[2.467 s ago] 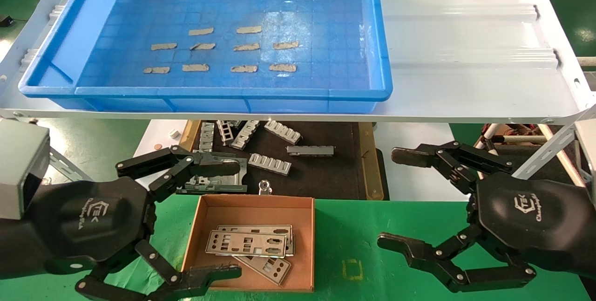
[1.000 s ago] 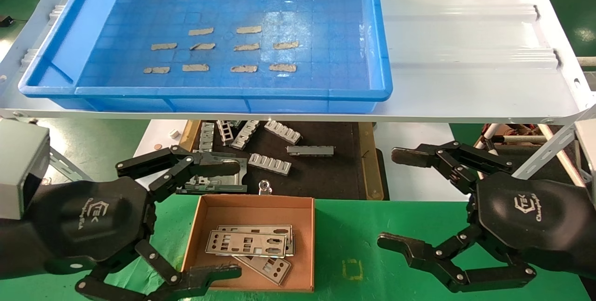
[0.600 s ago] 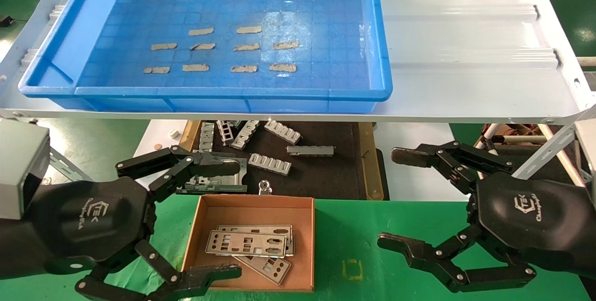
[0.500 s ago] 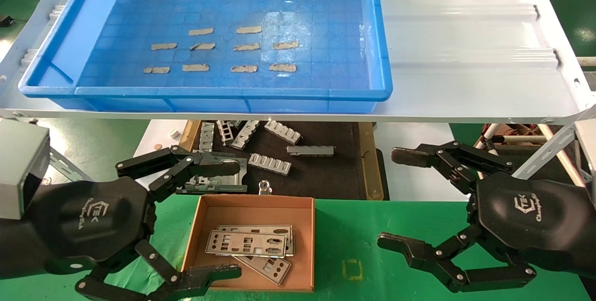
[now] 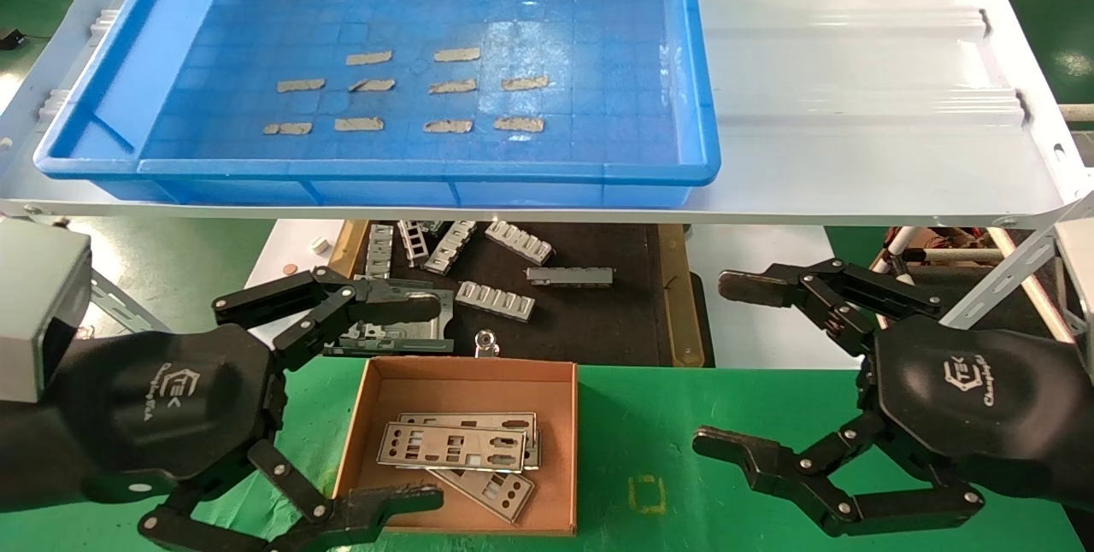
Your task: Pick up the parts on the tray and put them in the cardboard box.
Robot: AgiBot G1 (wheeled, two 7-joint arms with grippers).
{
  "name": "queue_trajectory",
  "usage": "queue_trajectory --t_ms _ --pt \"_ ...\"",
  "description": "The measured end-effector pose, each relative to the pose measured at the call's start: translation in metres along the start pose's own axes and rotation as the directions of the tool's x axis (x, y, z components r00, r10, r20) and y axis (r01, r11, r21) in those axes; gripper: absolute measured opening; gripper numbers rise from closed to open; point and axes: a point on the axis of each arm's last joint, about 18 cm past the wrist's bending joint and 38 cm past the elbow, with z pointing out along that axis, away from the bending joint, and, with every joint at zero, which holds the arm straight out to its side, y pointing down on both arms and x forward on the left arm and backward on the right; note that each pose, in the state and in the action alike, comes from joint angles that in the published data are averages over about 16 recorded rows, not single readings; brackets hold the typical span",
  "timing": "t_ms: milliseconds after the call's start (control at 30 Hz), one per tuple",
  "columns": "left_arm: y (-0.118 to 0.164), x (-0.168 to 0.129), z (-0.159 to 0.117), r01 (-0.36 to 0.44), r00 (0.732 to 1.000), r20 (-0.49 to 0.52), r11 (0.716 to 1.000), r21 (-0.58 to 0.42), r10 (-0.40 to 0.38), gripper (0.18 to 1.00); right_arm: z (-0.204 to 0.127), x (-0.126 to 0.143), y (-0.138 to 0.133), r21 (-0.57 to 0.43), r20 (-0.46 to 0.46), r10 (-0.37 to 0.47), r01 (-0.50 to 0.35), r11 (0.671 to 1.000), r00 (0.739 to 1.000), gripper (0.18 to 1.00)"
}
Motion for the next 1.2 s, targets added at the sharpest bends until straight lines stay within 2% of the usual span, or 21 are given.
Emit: queue_trajectory --t_ms 1200 --pt "0.0000 0.0000 0.0000 0.000 1.000 0.000 1.000 0.000 0.000 1.001 0.0000 0.0000 0.0000 0.000 0.000 0.000 0.000 1.000 1.000 1.001"
